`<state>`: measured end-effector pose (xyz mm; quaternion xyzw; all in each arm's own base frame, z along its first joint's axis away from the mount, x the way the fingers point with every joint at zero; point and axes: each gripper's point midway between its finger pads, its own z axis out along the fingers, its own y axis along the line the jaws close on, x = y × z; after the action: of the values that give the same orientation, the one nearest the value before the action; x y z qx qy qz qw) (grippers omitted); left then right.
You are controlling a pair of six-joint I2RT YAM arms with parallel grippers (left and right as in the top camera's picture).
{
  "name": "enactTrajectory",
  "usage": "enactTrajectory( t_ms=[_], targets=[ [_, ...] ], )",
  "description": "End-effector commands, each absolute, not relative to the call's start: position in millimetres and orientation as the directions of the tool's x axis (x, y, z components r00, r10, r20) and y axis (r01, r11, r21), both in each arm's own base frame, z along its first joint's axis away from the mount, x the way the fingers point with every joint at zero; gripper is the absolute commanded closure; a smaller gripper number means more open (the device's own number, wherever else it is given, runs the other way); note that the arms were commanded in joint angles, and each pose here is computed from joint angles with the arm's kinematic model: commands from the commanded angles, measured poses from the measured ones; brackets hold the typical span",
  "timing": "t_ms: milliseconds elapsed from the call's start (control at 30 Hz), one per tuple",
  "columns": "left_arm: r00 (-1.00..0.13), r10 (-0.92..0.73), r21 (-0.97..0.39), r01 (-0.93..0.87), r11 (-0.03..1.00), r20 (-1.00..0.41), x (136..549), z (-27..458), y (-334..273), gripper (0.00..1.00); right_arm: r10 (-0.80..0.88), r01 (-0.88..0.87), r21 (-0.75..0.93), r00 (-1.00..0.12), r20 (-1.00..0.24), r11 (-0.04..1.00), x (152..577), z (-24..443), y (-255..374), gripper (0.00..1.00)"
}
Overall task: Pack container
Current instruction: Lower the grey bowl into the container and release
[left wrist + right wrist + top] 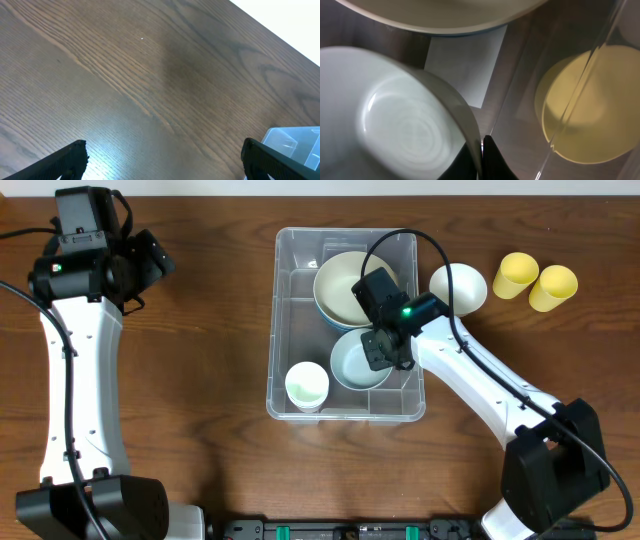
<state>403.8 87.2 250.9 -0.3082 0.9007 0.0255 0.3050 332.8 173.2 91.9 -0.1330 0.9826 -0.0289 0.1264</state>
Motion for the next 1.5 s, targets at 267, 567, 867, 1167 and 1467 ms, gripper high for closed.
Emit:
enactTrajectory(
  t_ms=[267,567,867,1167,1467],
  targets=[
    [-0.622,-0.538,-0.127,-0.580,0.805,-0.569,404.7,250.5,91.2,0.02,-0.270,-0.264,-0.066,-0.897,-0.348,0.962,345.0,129.0,183.7,0.78],
    [-0.622,-0.538,-0.127,-0.580,0.805,-0.569,404.7,250.5,91.2,0.02,-0.175,-0.203,-0.001,-0.840,-0.514,0.979,339.7,220.5,165.6,0.65],
    [-0.622,-0.538,-0.128,-0.580,0.805,-0.569,404.7,250.5,91.2,0.02,0.120,0.128,0.022,-0.837,-0.534,0.992,324.8,257.3,53.8,0.56],
    [-0.622,-0.538,-0.127,-0.580,0.805,-0.569,404.7,250.5,91.2,0.02,0.340,0.360,0.042,-0.830,-0.442,0.932,322.0,220.3,-24.6,0.53],
    [-0.622,-0.538,-0.127,-0.580,0.805,-0.569,404.7,250.5,91.2,0.02,0.348,0.304,0.173,-0.854,-0.386,0.937,330.1,150.8,-16.7,0.38]
  ],
)
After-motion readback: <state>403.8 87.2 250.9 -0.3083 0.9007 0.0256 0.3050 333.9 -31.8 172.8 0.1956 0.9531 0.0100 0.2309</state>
